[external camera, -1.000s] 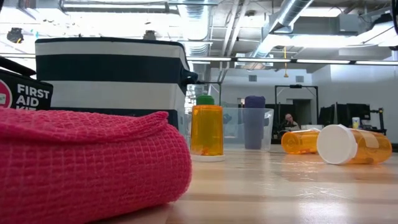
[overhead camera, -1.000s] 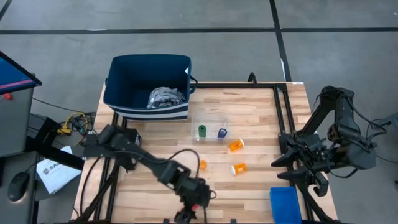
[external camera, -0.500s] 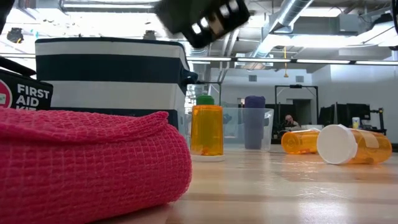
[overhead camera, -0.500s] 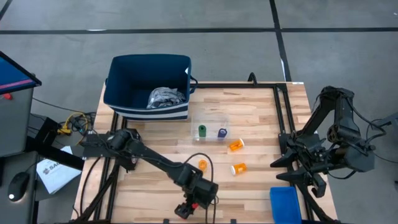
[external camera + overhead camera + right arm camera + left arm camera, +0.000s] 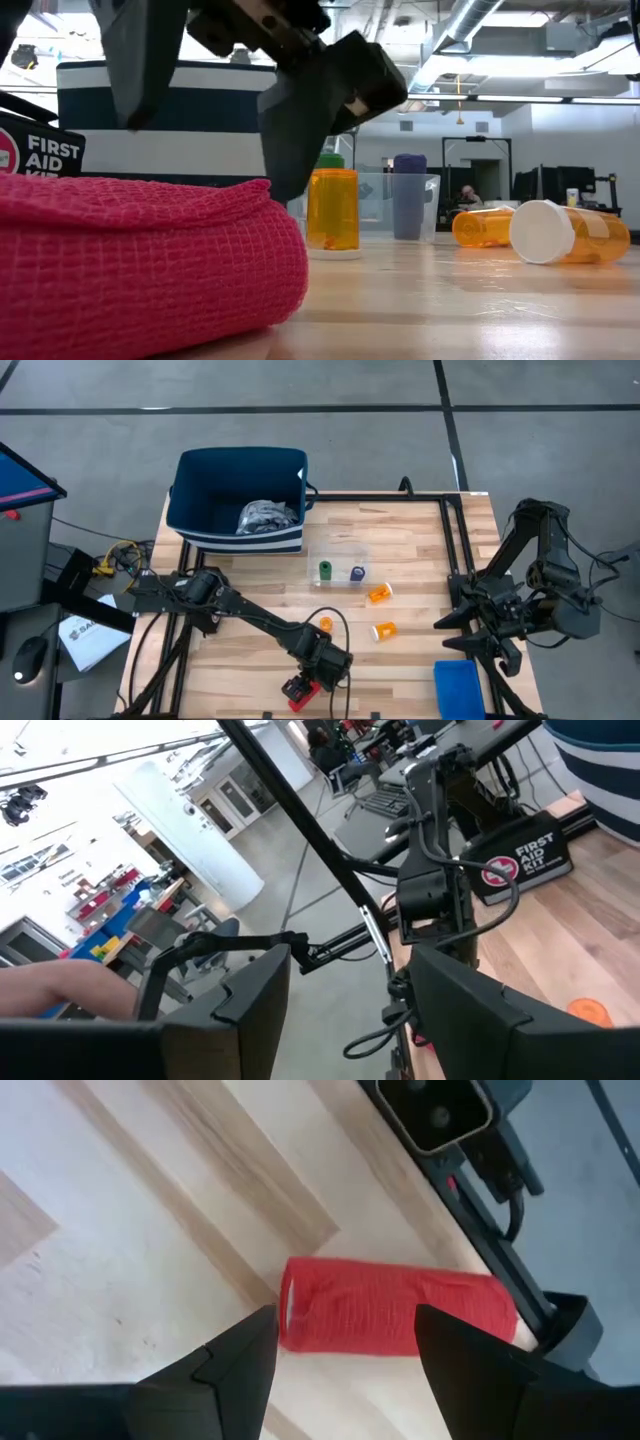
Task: Pick & place medical supplies in basket/bin
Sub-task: Put the red bandage into the transparent bin
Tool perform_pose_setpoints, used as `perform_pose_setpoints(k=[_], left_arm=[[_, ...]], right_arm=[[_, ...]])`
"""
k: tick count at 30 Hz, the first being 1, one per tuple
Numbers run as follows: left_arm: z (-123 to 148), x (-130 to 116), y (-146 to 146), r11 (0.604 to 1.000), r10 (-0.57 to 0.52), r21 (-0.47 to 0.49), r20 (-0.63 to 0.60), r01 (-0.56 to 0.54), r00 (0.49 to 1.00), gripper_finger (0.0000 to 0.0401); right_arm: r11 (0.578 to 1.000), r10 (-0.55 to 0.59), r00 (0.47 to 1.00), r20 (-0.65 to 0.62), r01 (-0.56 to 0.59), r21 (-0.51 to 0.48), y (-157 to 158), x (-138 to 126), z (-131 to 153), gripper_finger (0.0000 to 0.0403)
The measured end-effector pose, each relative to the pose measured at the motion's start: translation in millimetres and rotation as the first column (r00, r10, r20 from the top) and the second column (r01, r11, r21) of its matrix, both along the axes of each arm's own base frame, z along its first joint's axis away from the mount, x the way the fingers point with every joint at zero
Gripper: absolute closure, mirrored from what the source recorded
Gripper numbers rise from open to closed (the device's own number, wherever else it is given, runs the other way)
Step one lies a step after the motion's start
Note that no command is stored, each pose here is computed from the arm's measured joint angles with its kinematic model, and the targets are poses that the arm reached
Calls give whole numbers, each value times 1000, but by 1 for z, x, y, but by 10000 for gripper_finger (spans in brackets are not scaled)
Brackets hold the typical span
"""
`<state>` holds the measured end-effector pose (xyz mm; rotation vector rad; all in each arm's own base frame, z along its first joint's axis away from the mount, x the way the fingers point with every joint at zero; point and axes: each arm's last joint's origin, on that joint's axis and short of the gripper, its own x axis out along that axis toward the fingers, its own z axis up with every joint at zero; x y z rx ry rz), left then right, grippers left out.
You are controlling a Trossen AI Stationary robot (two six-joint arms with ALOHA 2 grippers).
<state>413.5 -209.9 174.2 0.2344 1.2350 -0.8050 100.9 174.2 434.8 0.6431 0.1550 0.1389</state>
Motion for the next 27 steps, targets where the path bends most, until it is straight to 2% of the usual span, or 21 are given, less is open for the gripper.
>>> perform_pose_setpoints(k=[5, 17, 27], left_arm=[[-5, 2, 5, 1000, 8, 5, -20, -8, 1000, 177], [-4, 3, 6, 1000, 7, -17, -22, -7, 1000, 234], [-6, 9, 4, 999, 3, -48, 26, -2, 1000, 237]], right_arm=[[1000, -16, 1000, -1, 16, -9, -1, 0, -1, 198], [999, -43, 998, -36, 42, -11, -2, 0, -7, 198], [999, -50, 998, -35, 50, -15, -3, 0, -7, 198]])
